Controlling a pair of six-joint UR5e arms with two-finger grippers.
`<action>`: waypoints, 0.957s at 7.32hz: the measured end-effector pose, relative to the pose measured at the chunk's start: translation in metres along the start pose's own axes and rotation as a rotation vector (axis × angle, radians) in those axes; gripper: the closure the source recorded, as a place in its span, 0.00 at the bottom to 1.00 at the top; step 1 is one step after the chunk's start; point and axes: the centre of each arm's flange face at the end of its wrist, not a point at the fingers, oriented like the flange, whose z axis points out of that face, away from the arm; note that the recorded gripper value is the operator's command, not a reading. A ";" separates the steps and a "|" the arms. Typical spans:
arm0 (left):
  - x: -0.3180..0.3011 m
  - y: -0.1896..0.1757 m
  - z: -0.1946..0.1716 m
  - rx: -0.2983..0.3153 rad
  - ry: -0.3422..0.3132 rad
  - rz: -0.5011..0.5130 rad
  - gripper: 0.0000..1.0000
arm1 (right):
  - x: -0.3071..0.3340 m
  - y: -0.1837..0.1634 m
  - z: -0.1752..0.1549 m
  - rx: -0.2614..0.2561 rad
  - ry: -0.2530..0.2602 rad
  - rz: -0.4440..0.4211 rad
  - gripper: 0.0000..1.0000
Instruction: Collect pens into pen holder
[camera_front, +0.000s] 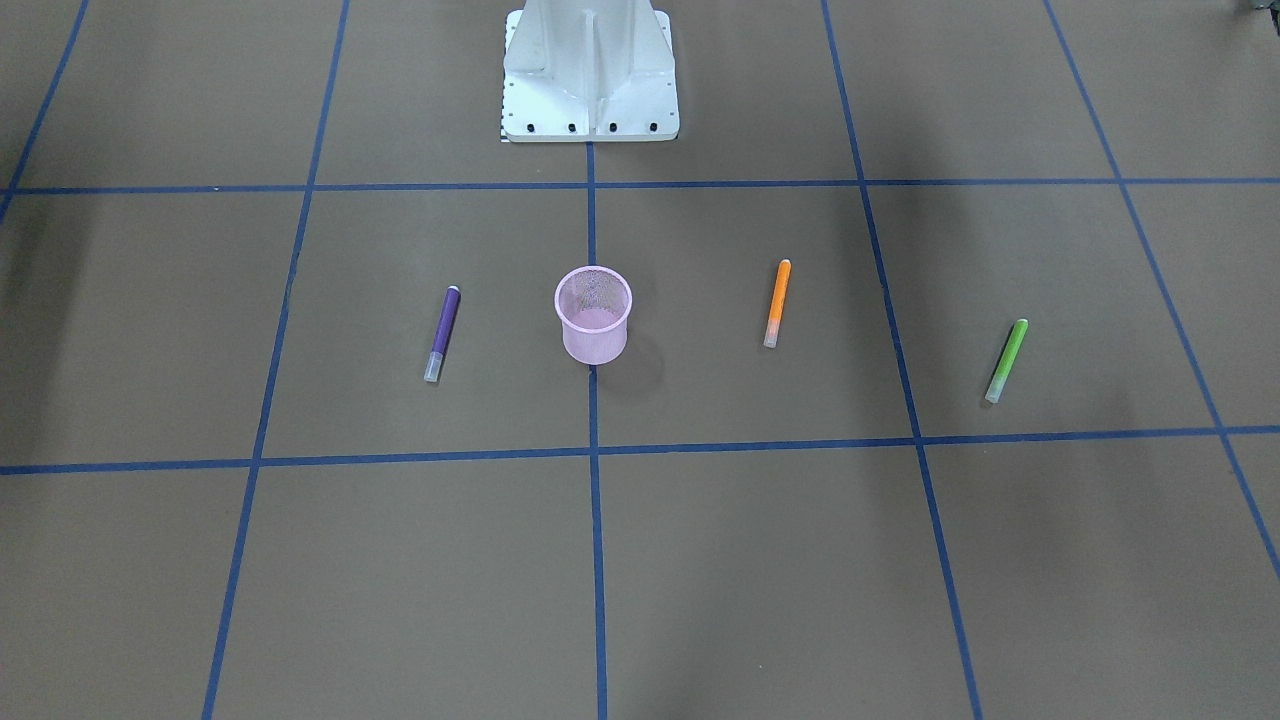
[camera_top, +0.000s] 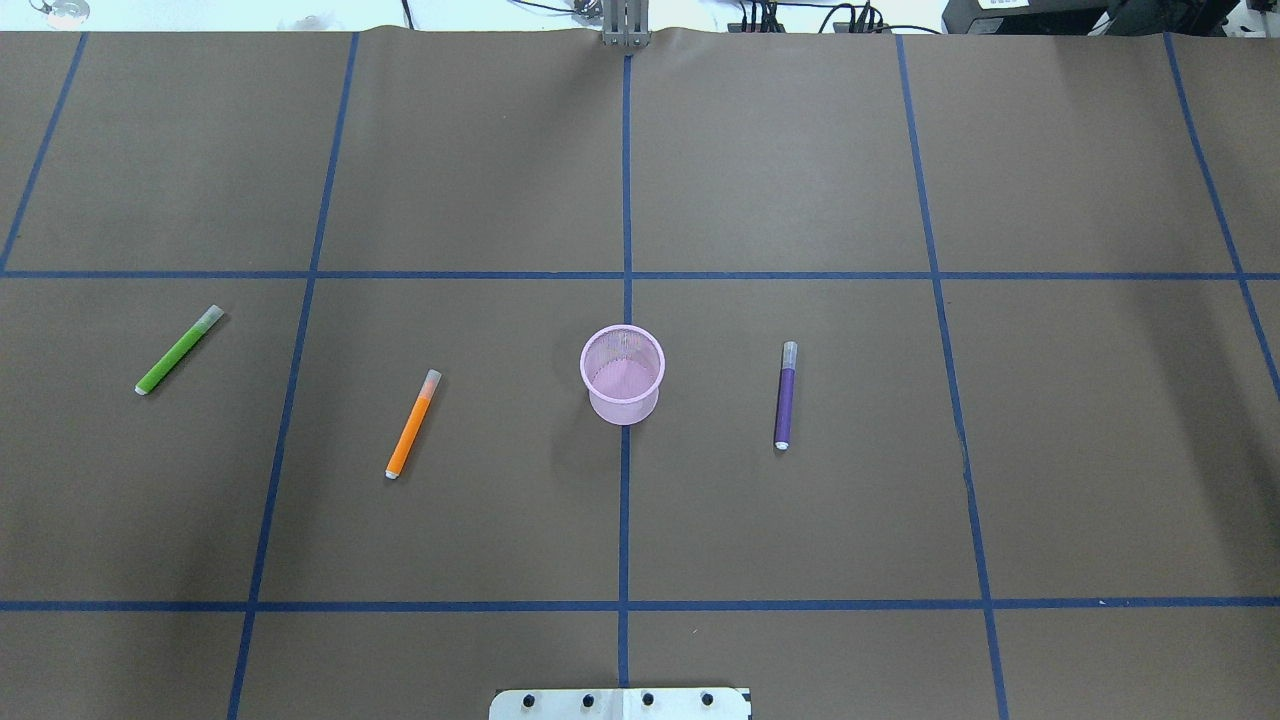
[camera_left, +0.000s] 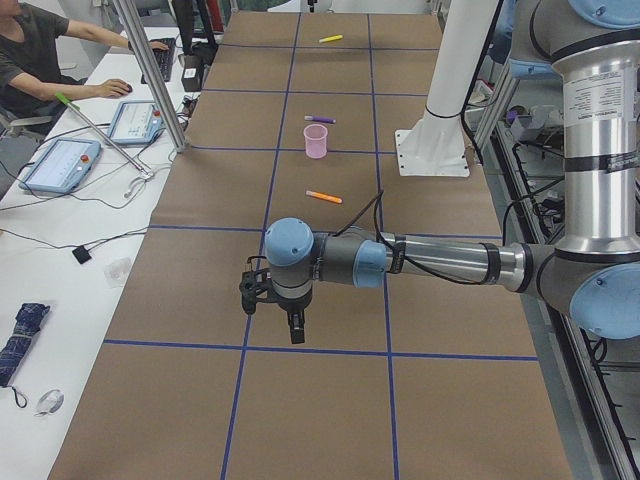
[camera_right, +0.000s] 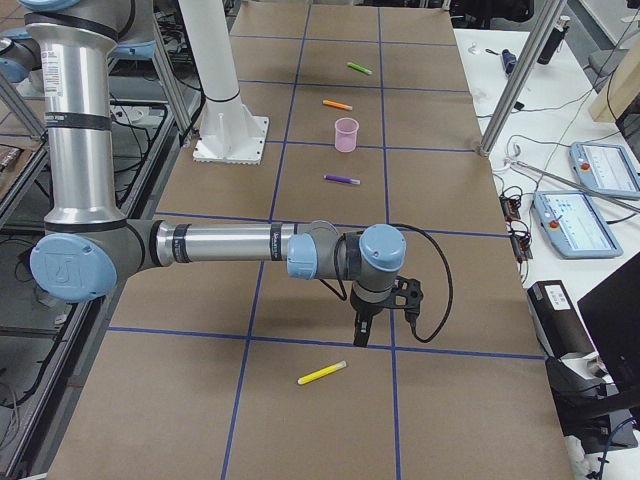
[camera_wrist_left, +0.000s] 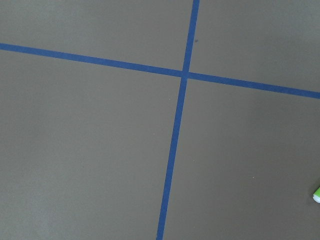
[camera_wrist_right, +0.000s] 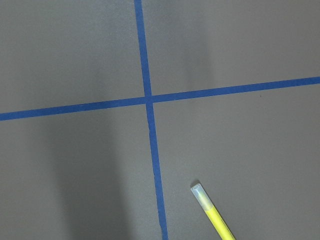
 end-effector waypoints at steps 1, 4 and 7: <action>0.001 0.000 0.000 0.001 0.001 0.001 0.00 | 0.000 0.000 0.000 -0.001 0.000 0.001 0.00; 0.003 0.000 -0.002 0.005 0.003 -0.001 0.00 | 0.001 0.000 0.001 -0.002 -0.001 0.003 0.00; 0.007 0.000 -0.005 0.010 0.009 0.006 0.00 | 0.001 0.001 0.001 -0.004 -0.002 0.006 0.00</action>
